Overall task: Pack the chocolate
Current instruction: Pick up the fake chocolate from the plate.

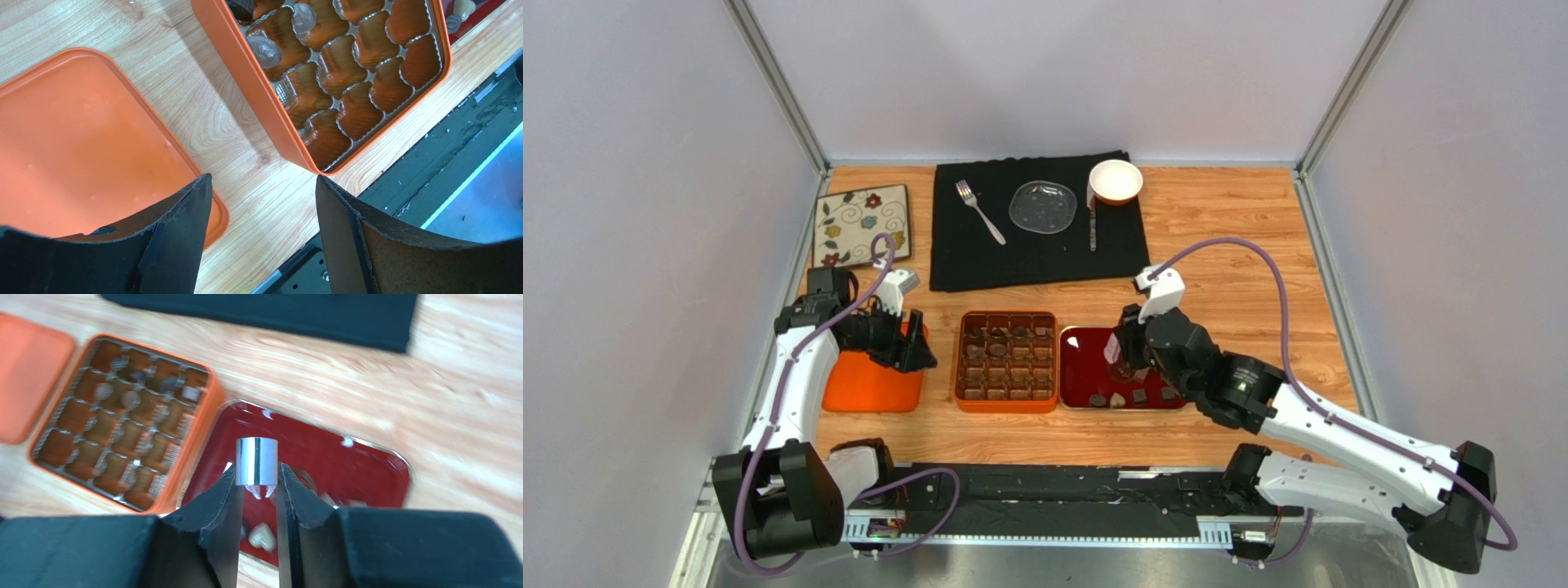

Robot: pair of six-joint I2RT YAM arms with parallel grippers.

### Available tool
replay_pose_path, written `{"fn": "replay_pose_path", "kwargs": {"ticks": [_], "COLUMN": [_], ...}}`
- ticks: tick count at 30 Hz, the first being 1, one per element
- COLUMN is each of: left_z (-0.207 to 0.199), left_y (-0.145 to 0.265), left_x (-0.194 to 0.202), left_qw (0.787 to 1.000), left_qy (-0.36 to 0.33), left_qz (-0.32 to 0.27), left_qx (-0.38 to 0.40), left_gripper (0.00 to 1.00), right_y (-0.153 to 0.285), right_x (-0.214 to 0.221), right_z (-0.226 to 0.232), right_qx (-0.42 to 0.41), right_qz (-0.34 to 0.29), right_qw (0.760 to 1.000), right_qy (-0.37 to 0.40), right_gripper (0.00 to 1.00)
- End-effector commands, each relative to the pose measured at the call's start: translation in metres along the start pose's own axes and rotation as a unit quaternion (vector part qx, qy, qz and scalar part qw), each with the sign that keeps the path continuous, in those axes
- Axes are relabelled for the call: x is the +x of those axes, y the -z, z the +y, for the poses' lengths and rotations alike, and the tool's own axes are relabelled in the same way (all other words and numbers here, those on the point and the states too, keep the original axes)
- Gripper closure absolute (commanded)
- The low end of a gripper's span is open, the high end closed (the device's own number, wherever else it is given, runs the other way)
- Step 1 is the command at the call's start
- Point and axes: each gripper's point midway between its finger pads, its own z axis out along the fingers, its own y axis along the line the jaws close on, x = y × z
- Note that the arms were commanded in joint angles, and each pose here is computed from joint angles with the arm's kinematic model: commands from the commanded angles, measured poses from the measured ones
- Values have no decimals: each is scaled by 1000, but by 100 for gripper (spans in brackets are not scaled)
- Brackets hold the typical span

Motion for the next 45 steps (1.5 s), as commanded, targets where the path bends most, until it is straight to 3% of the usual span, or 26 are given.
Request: {"fn": "replay_pose_path", "kwargs": {"ticks": [1,13,45], "left_z": [-4,-5,-6], "left_y": [8,8,9], "left_x": [-16,-17,-16], "left_qw": [1000,999,999], "left_qy": [-21,-20,-23], "left_qz": [-22,-21,-23], "left_qx": [7,12,11], "left_gripper": [29,30,30], "right_y": [15,23,1], "right_x": [6,30,32], "right_z": [-37,-71,-60], "right_qx": [87,169,143], "right_qz": [-2,12,7], "right_qw": [995,984,987], "right_qy": [-40,-61,-73], "right_gripper": [74,63,65]}}
